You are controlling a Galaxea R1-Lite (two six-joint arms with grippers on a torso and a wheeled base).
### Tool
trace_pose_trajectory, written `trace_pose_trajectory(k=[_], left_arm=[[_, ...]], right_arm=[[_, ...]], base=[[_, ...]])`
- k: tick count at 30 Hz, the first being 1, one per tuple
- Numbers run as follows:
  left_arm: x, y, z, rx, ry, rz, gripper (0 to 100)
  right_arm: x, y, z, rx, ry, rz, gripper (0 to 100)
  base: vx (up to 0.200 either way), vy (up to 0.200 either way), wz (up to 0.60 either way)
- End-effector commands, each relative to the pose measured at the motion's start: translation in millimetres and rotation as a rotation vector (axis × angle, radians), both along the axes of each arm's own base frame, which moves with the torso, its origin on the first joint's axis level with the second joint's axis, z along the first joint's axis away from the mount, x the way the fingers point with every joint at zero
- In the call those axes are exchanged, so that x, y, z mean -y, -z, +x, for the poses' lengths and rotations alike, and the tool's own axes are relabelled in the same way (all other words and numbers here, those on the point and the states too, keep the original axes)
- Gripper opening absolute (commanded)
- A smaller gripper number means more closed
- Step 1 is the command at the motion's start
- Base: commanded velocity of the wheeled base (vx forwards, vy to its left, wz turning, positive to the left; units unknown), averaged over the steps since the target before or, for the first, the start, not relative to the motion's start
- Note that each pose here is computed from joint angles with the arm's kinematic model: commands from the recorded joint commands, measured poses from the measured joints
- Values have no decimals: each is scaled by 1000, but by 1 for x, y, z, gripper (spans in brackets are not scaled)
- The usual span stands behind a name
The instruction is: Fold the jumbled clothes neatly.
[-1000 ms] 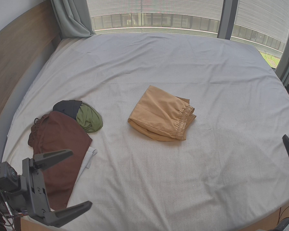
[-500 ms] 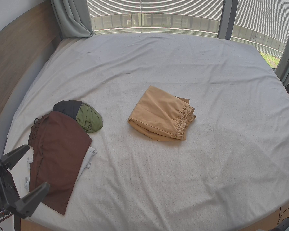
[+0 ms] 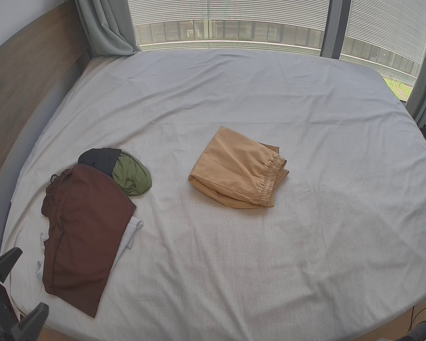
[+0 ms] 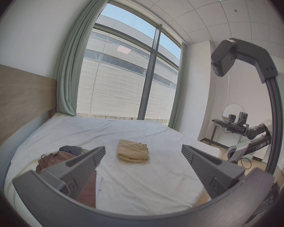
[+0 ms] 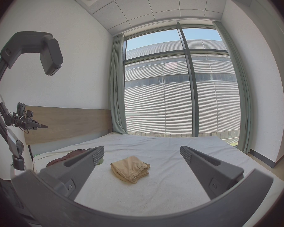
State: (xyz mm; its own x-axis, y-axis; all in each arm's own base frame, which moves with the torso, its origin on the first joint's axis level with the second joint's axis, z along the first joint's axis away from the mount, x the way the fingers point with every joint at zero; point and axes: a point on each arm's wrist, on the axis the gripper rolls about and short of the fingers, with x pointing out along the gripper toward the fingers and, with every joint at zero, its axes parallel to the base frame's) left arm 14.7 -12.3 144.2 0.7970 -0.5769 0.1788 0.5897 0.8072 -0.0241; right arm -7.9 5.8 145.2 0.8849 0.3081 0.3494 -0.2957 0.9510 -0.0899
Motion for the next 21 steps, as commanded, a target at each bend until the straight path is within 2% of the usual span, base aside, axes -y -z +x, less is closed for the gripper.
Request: trace_pose_trajectory(k=[1,3,5,8,12,13,16,17,18,21], left_arm=[[-4,10,-20,44,-8,-71,100],[-4,12,-23,47,-18,-83,100],[-5,20,-30,43,-61,-82,100],[-5,28,-35,31,-93,-75,100],[-4,40,-39,3,-163,-52,100],[-3,43,-41,5,-180,-53,100],[-3,54,-40,-53,-224,4,100],[-4,59,-39,-74,-275,60,100],[-5,61,-39,-81,-313,74,100],[-6,61,-39,-85,-356,69,100]], right_arm=[[0,18,-16,28,14,4,100],[0,24,-19,12,17,4,100],[0,39,-20,-71,30,4,100],[0,42,-20,-97,40,13,100],[2,62,-16,-289,138,-6,100],[3,64,-15,-308,155,-2,100],[3,62,-15,-293,186,3,100],[4,62,-15,-292,223,6,100],[5,62,-15,-294,263,13,100],[8,62,-15,-295,379,42,100]], base=[[0,0,0],[0,0,0],[0,0,0],[0,0,0],[0,0,0],[0,0,0],[0,0,0],[0,0,0],[0,0,0],[0,0,0]])
